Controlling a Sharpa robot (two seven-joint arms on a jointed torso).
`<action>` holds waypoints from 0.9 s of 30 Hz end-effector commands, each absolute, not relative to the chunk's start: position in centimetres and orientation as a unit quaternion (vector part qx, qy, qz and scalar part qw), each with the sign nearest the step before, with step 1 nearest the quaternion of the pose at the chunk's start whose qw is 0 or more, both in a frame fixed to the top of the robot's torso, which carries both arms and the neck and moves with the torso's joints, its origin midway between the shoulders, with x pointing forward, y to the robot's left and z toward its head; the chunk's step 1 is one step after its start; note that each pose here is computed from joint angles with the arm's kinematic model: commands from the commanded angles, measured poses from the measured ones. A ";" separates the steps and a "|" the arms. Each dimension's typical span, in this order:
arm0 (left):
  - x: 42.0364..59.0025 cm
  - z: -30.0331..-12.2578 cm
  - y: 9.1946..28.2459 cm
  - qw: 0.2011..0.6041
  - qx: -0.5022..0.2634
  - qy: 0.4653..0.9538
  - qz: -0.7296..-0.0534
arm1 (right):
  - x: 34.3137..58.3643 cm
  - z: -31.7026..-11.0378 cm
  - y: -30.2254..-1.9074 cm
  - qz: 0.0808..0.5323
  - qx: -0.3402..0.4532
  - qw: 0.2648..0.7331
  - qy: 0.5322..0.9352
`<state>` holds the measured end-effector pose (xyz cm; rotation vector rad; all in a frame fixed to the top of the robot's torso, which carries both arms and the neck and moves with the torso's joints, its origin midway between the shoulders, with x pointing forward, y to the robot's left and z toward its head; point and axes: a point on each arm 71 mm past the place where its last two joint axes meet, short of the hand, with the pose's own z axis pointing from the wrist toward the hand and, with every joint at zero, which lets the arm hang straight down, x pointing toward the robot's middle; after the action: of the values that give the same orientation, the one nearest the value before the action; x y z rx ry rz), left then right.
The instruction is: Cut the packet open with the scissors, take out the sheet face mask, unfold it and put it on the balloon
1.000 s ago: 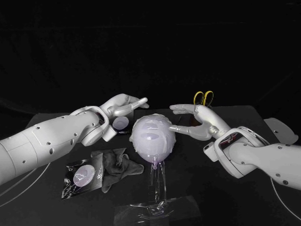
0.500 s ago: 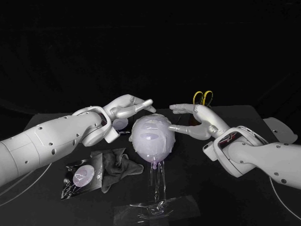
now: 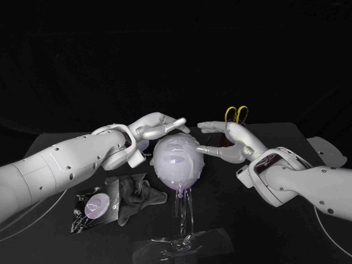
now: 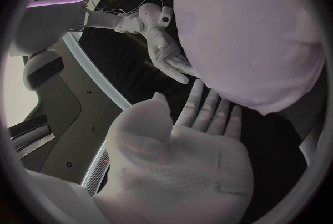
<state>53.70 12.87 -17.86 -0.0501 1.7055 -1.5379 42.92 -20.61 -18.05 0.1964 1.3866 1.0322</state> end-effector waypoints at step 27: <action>54.6 -19.3 11.4 0.394 0.006 0.727 -0.563 | 42.9 -18.0 -20.5 0.458 0.090 0.642 0.609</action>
<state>54.66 11.63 -19.15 0.0051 1.8169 -1.4418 42.92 -20.62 -18.06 0.2143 1.3894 1.0355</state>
